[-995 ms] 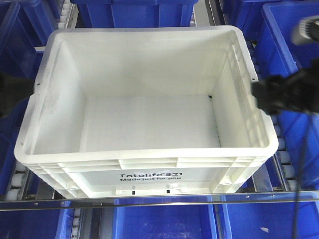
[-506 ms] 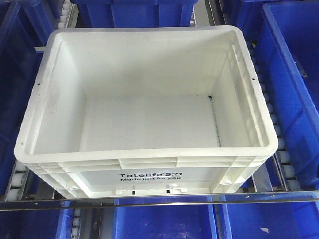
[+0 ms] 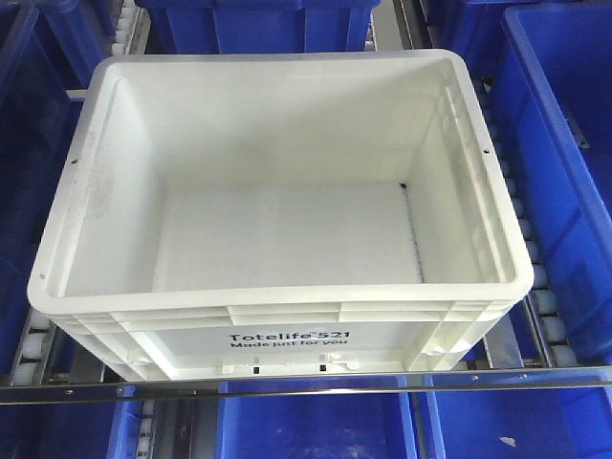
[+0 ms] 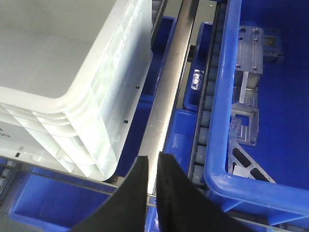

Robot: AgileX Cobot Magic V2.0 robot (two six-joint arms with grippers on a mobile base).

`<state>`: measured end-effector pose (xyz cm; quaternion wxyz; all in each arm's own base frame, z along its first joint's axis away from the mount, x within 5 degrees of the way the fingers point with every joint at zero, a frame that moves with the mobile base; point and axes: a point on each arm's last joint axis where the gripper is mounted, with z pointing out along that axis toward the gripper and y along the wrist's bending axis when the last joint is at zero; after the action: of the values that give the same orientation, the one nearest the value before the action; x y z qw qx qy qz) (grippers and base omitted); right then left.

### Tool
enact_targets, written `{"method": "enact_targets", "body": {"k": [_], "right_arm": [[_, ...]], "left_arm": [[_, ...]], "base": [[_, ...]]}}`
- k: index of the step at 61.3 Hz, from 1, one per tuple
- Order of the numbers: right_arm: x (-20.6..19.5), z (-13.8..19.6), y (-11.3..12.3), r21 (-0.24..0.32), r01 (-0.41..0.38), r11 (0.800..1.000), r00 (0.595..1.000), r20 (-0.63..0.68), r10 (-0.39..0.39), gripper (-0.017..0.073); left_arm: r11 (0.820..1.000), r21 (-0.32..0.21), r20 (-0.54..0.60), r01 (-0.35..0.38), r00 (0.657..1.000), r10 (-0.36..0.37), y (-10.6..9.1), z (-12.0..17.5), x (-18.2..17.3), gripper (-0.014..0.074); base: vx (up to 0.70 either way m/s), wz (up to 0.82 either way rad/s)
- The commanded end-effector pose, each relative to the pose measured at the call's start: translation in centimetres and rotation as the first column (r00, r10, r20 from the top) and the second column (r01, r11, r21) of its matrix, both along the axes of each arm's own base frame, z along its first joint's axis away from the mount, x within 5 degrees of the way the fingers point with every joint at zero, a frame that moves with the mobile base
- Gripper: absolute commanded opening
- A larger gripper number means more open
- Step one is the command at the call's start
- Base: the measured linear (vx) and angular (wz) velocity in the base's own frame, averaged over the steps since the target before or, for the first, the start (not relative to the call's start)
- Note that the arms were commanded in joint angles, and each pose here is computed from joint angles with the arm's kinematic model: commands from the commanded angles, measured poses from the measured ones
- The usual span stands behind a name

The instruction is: Move bin from left to right shelf

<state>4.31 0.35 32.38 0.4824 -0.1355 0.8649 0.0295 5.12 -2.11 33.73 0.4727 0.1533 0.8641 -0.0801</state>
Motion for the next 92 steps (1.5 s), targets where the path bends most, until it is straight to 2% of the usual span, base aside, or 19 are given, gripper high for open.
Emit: {"method": "enact_targets", "body": {"k": [1,14,79,92], "right_arm": [[0.3,1.1,0.0,-0.001,-0.002,1.000,0.997,0.073,0.002,-0.0012],[0.3,1.1,0.0,0.002,-0.003,1.000,0.997,0.073,0.003,-0.0008],[0.3,1.1,0.0,0.002,-0.003,1.000,0.997,0.073,0.003,-0.0008],[0.3,1.1,0.0,0.002,-0.003,1.000,0.997,0.073,0.003,-0.0008]], "left_arm": [[0.999,-0.033,0.075,0.001,0.997,0.001,-0.1,1.2,0.4,0.0088],[0.999,-0.034,0.079,0.001,0.997,0.002,-0.1,1.2,0.4,-0.0008],[0.999,-0.044,0.107,-0.003,0.994,0.008,-0.1,1.4,0.5,-0.0007],[0.998,-0.055,0.154,-0.001,0.988,0.010,0.1,1.6,-0.7,-0.0007]], "base": [[0.00,0.00],[0.00,0.00],[0.00,0.00],[0.00,0.00]]}}
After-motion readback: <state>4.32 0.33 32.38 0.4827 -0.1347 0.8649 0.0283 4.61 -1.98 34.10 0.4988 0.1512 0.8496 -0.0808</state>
